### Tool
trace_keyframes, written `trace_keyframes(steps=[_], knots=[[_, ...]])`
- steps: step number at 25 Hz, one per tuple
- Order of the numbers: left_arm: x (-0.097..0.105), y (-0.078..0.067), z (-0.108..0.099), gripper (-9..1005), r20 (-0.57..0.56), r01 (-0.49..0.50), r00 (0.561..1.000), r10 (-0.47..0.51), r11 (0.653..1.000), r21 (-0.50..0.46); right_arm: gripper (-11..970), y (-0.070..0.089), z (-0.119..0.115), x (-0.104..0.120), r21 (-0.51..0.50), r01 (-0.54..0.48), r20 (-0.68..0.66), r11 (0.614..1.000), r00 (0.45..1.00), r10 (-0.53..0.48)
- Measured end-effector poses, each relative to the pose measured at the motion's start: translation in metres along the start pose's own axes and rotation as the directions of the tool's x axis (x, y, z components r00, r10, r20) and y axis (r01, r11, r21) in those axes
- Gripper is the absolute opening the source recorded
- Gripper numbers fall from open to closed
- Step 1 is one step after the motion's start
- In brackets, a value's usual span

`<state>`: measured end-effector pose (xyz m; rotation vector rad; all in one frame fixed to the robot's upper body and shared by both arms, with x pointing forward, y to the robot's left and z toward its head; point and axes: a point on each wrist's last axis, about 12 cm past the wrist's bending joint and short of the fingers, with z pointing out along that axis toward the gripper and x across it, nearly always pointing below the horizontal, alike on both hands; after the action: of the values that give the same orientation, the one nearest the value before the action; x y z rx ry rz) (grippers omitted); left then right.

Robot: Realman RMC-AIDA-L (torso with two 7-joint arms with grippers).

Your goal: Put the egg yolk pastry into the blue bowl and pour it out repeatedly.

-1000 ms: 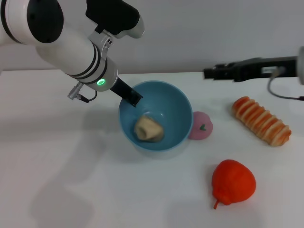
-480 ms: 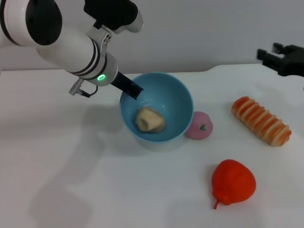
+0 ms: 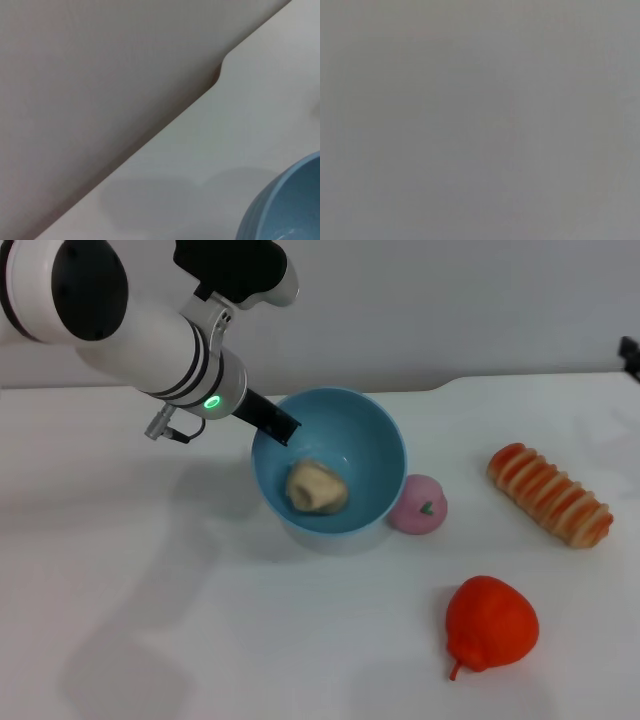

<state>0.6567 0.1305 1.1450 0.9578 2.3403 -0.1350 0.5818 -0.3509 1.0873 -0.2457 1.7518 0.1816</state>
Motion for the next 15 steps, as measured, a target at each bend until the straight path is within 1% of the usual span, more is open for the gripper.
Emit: trace_keyframes(steps=[4,8,11,15], knots=[[0.000,0.002,0.000,-1,0.014,0.007,1.000,-0.007,1.000,-0.007,524,-0.010,-0.013,0.001,0.050,-0.041,0.069,0.998,0.997,0.038],[-0.005,0.003,-0.001,-1,0.053,0.001,0.999,0.000,1.000,-0.023,530,-0.018,-0.022,0.007,0.093,-0.047,0.076,0.995,0.996,0.040],[-0.015,0.002,-0.005,0,0.099,-0.011,0.995,0.014,0.999,-0.036,534,-0.015,-0.024,0.018,0.096,-0.033,0.046,0.995,0.999,0.029],[-0.037,-0.004,-0.014,0,0.194,-0.057,0.979,0.068,0.996,-0.064,560,-0.006,-0.026,0.037,0.073,-0.005,0.004,0.997,1.000,0.005]])
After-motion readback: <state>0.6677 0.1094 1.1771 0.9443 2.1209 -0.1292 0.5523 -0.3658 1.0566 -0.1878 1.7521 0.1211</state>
